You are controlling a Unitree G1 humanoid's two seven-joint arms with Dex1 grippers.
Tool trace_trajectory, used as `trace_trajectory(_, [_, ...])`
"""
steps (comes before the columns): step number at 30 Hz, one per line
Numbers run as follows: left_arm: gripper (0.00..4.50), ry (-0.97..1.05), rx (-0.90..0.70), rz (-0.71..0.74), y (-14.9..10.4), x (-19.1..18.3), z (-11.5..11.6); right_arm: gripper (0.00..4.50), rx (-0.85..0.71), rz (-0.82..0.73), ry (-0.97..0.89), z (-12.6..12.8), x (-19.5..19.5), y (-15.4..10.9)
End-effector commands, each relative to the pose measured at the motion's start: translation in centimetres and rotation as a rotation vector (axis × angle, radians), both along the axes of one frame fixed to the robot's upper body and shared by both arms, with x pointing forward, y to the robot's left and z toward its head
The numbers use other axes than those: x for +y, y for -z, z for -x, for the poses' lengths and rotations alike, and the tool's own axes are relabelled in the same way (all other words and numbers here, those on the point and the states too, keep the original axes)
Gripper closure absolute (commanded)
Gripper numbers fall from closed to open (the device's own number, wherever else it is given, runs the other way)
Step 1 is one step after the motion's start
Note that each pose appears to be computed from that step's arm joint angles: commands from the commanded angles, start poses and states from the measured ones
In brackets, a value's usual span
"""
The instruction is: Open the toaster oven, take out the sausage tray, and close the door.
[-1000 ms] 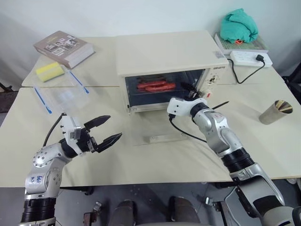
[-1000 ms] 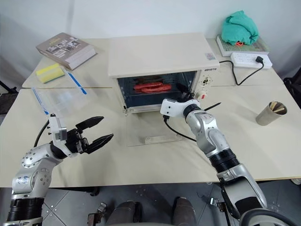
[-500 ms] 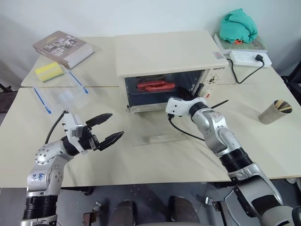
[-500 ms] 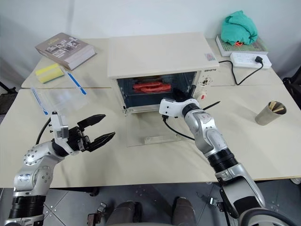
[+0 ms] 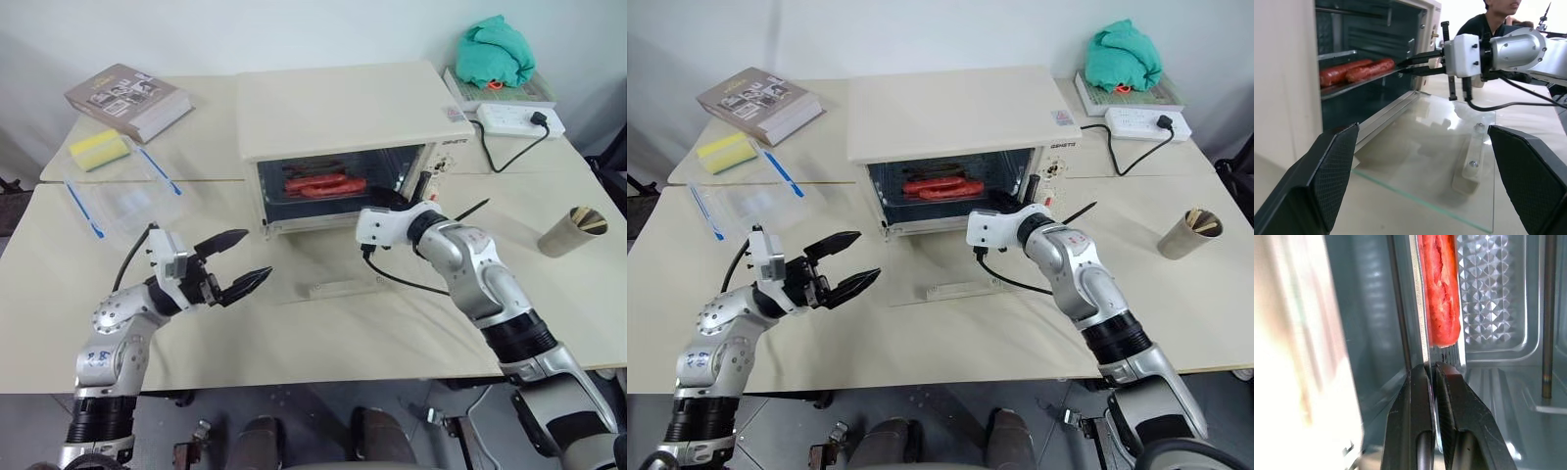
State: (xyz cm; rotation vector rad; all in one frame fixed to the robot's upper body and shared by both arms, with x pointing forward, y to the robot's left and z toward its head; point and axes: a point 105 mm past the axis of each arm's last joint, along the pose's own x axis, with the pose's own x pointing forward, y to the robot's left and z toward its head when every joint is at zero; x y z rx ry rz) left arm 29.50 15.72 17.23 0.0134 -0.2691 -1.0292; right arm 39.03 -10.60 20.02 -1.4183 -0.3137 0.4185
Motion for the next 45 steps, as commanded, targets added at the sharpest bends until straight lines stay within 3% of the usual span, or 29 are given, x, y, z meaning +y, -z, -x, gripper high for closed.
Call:
trace_trajectory(1, [0.00,0.012,-0.040,0.016,-0.8,-0.6,-0.6,4.45,-0.097,-0.042,-0.060,1.3,0.7,-3.2])
trace_trajectory(12, [0.00,-0.023,-0.034,0.019,-1.5,1.8,-0.7,4.45,-0.015,-0.040,-0.039,5.7,-1.8,1.3])
trace_trajectory(32, [0.00,-0.002,0.168,0.005,0.1,2.9,0.4,4.45,-0.059,-0.005,-0.047,10.9,-4.5,1.2])
trace_trajectory(45, [0.00,0.195,0.786,0.223,0.0,-2.1,1.6,4.45,-0.008,0.043,-0.132,12.8,-3.9,1.4])
